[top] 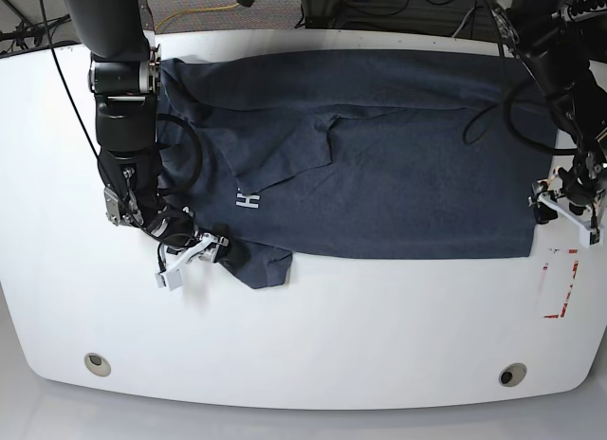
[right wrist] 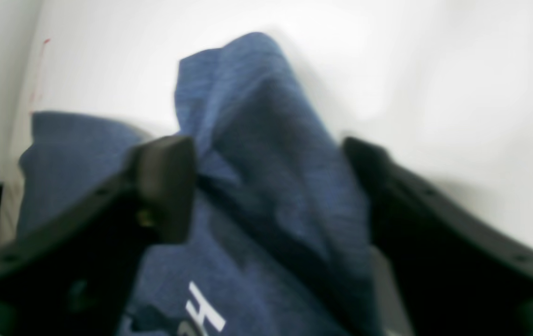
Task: Fold the T-shirt properly
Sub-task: 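Grasp the hem corners with both grippers and lift the shirt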
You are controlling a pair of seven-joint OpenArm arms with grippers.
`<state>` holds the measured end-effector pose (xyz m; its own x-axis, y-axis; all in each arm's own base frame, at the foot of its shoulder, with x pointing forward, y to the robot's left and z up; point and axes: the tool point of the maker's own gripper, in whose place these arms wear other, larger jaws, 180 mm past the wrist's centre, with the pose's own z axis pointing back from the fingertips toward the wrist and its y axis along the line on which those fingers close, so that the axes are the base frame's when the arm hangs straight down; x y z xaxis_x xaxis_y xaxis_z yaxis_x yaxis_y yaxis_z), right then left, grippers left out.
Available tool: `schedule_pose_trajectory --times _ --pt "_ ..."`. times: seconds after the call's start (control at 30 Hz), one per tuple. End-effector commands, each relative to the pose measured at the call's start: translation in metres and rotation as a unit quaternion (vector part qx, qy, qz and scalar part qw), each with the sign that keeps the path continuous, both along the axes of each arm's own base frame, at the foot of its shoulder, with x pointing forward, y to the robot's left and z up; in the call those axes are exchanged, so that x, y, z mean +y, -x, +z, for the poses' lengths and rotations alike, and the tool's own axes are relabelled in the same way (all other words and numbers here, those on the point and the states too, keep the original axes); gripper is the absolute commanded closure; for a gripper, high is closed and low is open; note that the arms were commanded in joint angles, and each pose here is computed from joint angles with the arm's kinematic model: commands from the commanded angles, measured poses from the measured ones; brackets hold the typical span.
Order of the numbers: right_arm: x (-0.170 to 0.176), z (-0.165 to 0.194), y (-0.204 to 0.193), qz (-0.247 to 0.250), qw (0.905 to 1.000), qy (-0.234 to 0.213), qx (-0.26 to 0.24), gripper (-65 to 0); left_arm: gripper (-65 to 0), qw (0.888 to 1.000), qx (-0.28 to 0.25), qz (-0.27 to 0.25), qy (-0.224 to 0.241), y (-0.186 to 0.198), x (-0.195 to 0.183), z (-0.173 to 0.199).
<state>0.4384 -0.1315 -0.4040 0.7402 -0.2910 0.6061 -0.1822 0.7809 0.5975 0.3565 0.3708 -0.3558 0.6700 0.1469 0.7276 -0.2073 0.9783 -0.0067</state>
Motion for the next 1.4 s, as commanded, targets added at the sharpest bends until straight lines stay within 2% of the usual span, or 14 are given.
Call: schedule_pose_trajectory --times 0.0,0.1,0.2,0.23,0.57,0.67,0.8,0.87,0.93,1.1,1.13,1.2,1.23,1.37 --pt "-0.002 0.01 -0.008 0.002 0.9999 0.006 -0.01 -27.6 -47.1 0.999 -0.031 0.031 -0.002 -0.017 0.013 0.011" --pt "-0.002 0.011 -0.009 0.002 0.9999 0.007 -0.012 -11.6 -49.4 0.999 -0.032 0.039 0.01 -0.03 0.007 0.0" --pt "-0.003 0.012 -0.009 0.002 0.9999 0.008 -0.013 -1.6 -49.9 0.999 -0.023 0.032 0.023 -0.038 -0.001 -0.009" --pt "-0.003 0.012 -0.009 0.002 0.9999 0.008 -0.013 0.0 -49.9 0.999 -0.02 0.032 0.027 -0.039 -0.002 -0.012" --pt "-0.01 0.014 -0.01 0.0 0.9998 0.013 -0.015 0.0 -49.9 0.997 0.013 0.041 0.07 -0.044 -0.012 -0.038" --pt "-0.01 0.015 -0.011 -0.001 0.9998 0.013 -0.016 0.0 -47.9 0.996 0.03 0.031 0.081 -0.048 -0.023 -0.048" --pt "-0.011 0.017 -0.012 0.0 0.9997 0.014 -0.02 0.0 -37.8 0.996 0.047 -0.035 0.066 -0.053 -0.048 -0.052" --pt "-0.009 0.024 -0.014 0.004 0.9994 0.016 -0.032 0.0 -29.0 0.994 0.048 -0.083 0.06 -0.055 -0.063 -0.05" --pt "-0.008 0.03 -0.017 0.006 0.999 0.017 -0.041 0.0 -25.1 0.99 0.057 -0.109 0.062 -0.053 -0.071 -0.054" --pt "-0.01 0.03 -0.017 0.006 0.999 0.02 -0.041 0.0 -23.9 0.986 0.073 -0.134 0.067 -0.048 -0.078 -0.058" --pt "-0.014 0.031 -0.017 0.005 0.9989 0.023 -0.041 0.0 -21.1 0.986 0.073 -0.136 0.067 -0.047 -0.079 -0.058" --pt "-0.021 0.031 -0.017 0.003 0.9987 0.028 -0.042 0.0 -4.0 0.986 0.069 -0.139 0.067 -0.048 -0.08 -0.058" --pt "-0.021 0.031 -0.016 0.004 0.9987 0.029 -0.042 0.0 0.0 0.986 0.065 -0.139 0.067 -0.049 -0.08 -0.057" --pt "-0.023 0.033 -0.017 0.004 0.9985 0.031 -0.044 0.0 0.0 0.987 0.056 -0.137 0.063 -0.053 -0.078 -0.052"
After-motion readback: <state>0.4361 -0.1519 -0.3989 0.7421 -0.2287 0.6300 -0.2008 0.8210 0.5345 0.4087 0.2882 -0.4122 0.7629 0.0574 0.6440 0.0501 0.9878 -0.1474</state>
